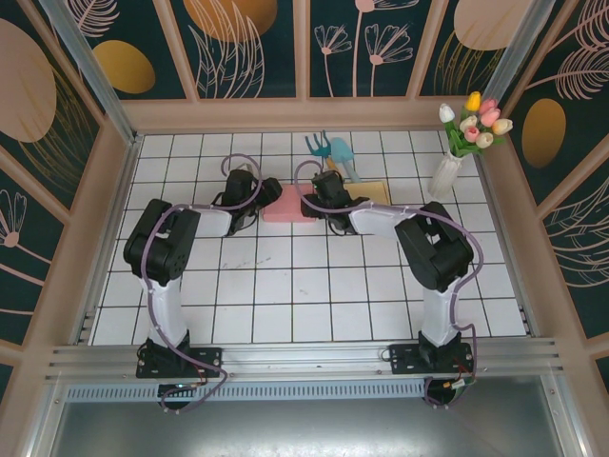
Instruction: Fold the paper box
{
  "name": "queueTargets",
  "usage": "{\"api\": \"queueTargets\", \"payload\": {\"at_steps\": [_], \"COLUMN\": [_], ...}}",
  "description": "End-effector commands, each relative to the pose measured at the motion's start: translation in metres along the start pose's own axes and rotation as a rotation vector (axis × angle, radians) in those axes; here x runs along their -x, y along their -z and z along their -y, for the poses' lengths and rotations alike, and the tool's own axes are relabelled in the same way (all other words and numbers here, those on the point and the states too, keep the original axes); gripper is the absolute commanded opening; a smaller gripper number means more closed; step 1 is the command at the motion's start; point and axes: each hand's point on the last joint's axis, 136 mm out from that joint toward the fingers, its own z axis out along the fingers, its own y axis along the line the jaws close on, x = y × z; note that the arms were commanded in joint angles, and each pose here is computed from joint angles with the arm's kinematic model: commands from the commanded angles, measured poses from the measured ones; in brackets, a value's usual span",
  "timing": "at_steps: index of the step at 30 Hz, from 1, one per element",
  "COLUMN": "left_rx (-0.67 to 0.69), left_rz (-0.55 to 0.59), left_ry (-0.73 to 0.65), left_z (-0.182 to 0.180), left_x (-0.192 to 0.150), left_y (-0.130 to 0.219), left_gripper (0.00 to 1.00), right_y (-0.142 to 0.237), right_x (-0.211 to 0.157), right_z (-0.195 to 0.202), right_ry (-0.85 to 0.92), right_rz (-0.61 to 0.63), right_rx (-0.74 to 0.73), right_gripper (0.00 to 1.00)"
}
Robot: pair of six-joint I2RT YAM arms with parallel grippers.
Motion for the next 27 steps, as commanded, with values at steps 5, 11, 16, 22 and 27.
{"api": "queueTargets", "payload": {"at_steps": [5,11,16,22,27], "left_rx": [0.078,0.06,0.153,0.28,0.326], "left_rz": [0.112,0.254,0.473,0.77,0.858], "left_ry": [-0.088,-0.19,-0.328,-0.365,-0.367], "left_z": [0.005,0.012,-0.008,-0.054,-0.066], "left_x": [0.033,0.051,0.069,0.068,0.067], "left_y": [0.044,0.102,0.167,0.241,0.272], "left_gripper": [0.79,0.96,0.99,0.99,0.99], "right_y": [0.04,0.075,0.117,0.171,0.2], "right_x": [0.016,0.024,0.023,0.024,0.013], "right_z": [-0.012,0.005,0.035,0.081,0.152], "right_ry": [0.033,0.082,0.083,0.109,0.077], "right_rz": [0.059,0.159,0.279,0.449,0.56], "right_rx": [0.03,-0.013,-0.063,-0.195,-0.402], "right_gripper": [0.64,0.65,0.7,0.85,0.95]}}
